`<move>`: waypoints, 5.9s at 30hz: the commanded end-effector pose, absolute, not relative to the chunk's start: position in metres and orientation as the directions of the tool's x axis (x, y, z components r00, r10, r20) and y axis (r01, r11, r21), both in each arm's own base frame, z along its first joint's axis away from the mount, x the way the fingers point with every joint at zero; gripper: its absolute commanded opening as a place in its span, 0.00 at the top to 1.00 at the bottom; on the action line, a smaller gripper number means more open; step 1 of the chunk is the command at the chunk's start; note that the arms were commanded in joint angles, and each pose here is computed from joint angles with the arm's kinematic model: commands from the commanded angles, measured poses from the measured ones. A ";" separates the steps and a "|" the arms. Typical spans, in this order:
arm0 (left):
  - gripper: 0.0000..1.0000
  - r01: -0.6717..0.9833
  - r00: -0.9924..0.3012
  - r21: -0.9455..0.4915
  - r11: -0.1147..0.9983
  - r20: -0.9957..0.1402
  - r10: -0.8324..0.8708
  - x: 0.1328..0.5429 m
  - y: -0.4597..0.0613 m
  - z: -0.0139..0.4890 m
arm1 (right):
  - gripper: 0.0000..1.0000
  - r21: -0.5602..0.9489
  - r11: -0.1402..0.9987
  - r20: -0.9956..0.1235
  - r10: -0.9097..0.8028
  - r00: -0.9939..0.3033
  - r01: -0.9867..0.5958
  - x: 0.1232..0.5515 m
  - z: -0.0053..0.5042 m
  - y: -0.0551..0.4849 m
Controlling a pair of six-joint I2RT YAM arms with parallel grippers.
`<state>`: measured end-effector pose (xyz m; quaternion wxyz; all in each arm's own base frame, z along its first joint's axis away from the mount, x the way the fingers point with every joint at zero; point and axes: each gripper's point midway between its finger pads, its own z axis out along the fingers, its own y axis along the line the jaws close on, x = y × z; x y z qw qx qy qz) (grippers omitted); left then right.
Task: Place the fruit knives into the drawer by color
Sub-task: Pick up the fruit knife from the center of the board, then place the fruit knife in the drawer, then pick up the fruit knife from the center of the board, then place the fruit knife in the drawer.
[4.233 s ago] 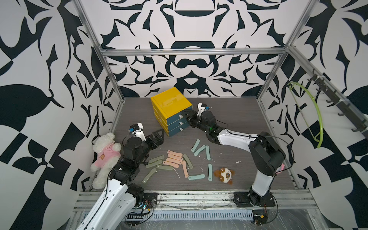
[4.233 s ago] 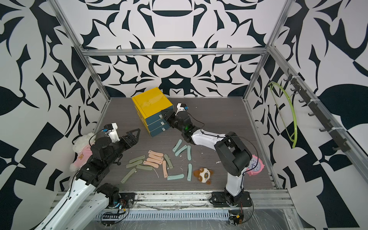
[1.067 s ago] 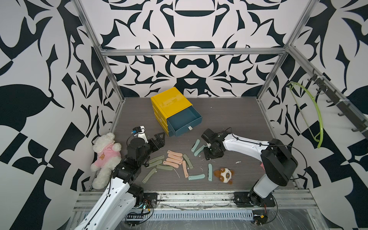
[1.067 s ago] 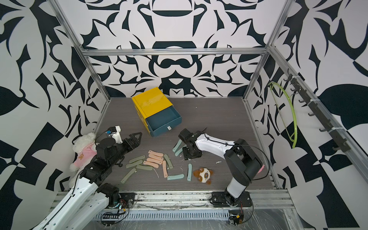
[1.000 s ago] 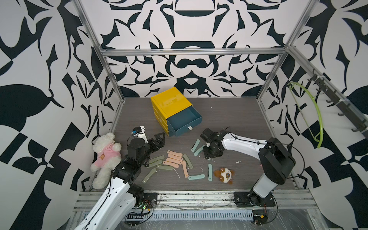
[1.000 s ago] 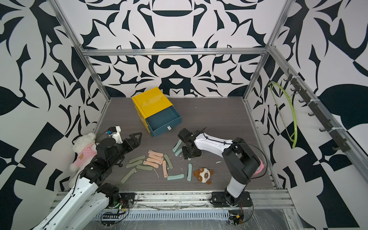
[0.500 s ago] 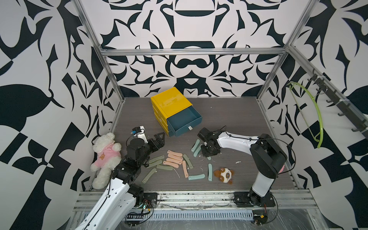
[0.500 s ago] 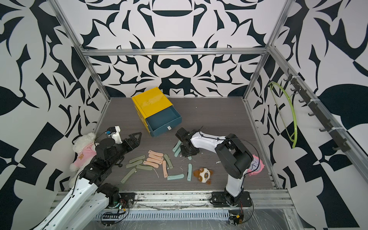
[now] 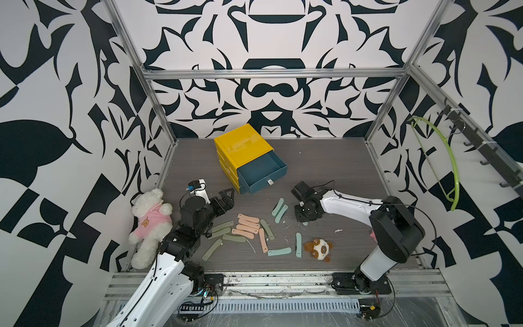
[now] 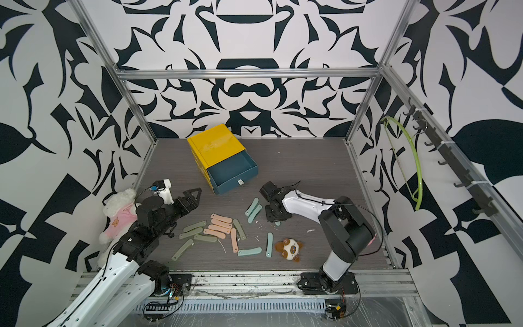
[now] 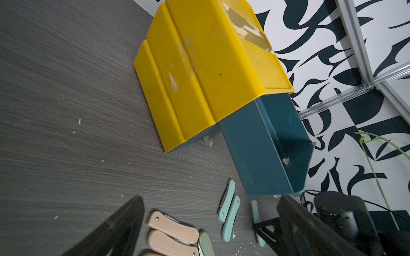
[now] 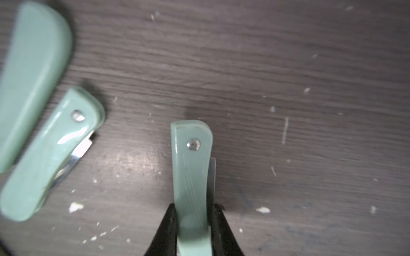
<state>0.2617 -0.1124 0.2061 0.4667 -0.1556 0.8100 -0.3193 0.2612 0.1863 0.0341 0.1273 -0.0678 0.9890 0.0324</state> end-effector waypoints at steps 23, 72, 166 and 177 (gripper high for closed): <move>0.01 0.067 -0.565 -0.649 0.758 -0.650 -0.507 0.268 -0.124 0.205 | 0.85 0.385 0.814 -0.789 0.047 -0.613 -0.434 0.318 0.314 0.276; 0.01 0.284 -0.661 -0.613 0.738 -0.682 -0.313 0.254 -0.164 0.242 | 0.44 0.461 0.800 -0.774 0.150 -0.615 -0.384 0.296 0.336 0.253; 0.85 0.826 -0.290 0.138 0.546 -0.726 0.624 0.154 -0.355 0.215 | 0.44 0.377 0.924 -0.717 0.246 -0.652 -0.066 0.226 0.226 0.111; 0.83 0.627 -0.206 0.130 0.768 -0.923 0.325 0.261 -0.297 0.356 | 0.44 0.400 0.915 -0.697 0.263 -0.667 -0.056 0.226 0.218 0.115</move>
